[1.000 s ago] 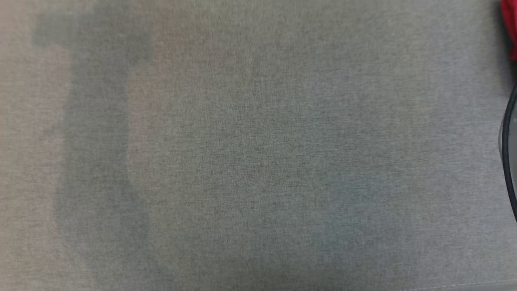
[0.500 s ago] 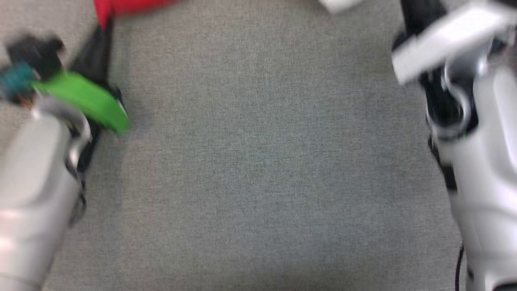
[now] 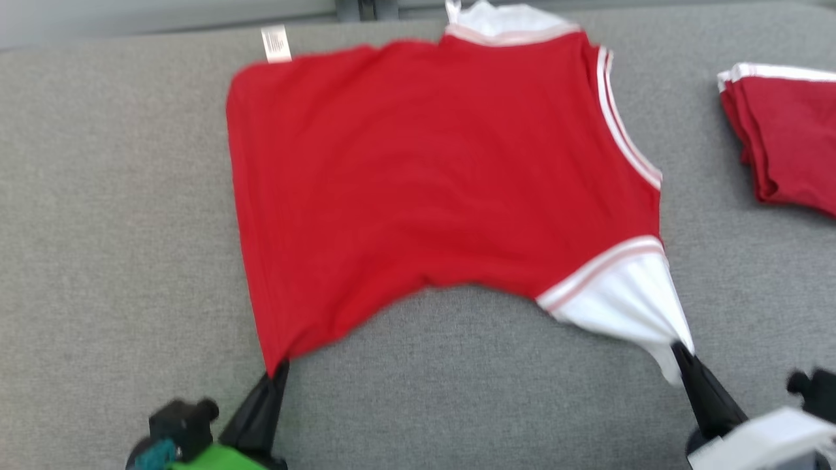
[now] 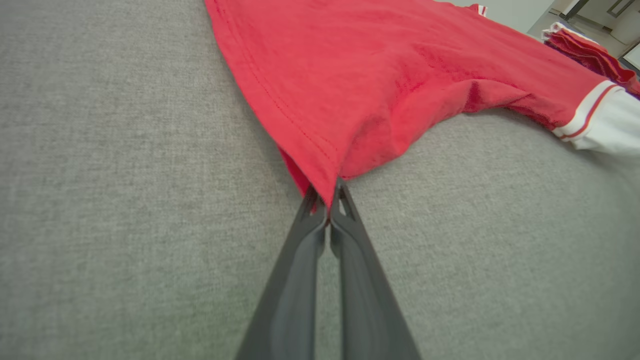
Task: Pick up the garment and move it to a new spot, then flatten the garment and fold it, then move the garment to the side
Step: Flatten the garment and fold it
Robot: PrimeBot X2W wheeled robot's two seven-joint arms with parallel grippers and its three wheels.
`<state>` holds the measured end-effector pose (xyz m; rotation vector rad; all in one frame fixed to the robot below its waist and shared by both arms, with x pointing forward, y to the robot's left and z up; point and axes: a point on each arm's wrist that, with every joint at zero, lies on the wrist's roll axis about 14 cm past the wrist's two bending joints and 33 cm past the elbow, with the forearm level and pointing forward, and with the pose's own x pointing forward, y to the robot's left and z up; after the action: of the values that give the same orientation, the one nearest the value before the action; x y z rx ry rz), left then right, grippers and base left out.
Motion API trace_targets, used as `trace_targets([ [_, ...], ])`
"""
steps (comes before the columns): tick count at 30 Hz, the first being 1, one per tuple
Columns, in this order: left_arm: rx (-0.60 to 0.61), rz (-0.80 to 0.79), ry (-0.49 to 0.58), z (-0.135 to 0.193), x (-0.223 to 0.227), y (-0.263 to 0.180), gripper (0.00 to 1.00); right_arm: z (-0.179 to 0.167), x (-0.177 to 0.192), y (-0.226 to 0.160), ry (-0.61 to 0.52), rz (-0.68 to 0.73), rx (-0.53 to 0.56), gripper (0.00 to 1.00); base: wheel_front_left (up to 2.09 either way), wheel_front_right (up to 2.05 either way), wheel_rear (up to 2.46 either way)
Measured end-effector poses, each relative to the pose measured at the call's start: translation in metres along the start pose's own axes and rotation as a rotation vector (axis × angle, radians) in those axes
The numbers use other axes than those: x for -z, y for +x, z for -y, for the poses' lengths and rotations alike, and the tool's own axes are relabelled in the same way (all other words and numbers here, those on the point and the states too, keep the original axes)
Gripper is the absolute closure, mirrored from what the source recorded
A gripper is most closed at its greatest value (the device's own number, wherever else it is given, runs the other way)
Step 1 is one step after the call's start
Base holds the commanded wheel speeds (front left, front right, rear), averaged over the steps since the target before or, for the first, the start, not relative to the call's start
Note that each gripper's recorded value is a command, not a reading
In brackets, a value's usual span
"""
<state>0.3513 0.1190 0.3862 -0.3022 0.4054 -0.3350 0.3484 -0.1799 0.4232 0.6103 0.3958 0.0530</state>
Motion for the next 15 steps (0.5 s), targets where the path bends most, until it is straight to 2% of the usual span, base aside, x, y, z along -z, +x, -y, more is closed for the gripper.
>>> trace_targets([
  [6,-0.041,0.087,-0.076,0.023,-0.015,-0.048,1.00,0.004,-0.011,-0.059,0.118,0.032,0.024,1.00,0.00,0.00,0.00],
  [10,-0.023,0.052,-0.097,0.034,-0.011,-0.065,1.00,0.013,-0.005,-0.075,0.085,-0.047,0.043,1.00,0.00,0.00,0.00],
  [15,0.011,0.001,-0.094,0.045,-0.004,-0.068,1.00,0.016,-0.001,-0.072,0.032,-0.101,0.052,1.00,0.00,0.00,0.00],
])
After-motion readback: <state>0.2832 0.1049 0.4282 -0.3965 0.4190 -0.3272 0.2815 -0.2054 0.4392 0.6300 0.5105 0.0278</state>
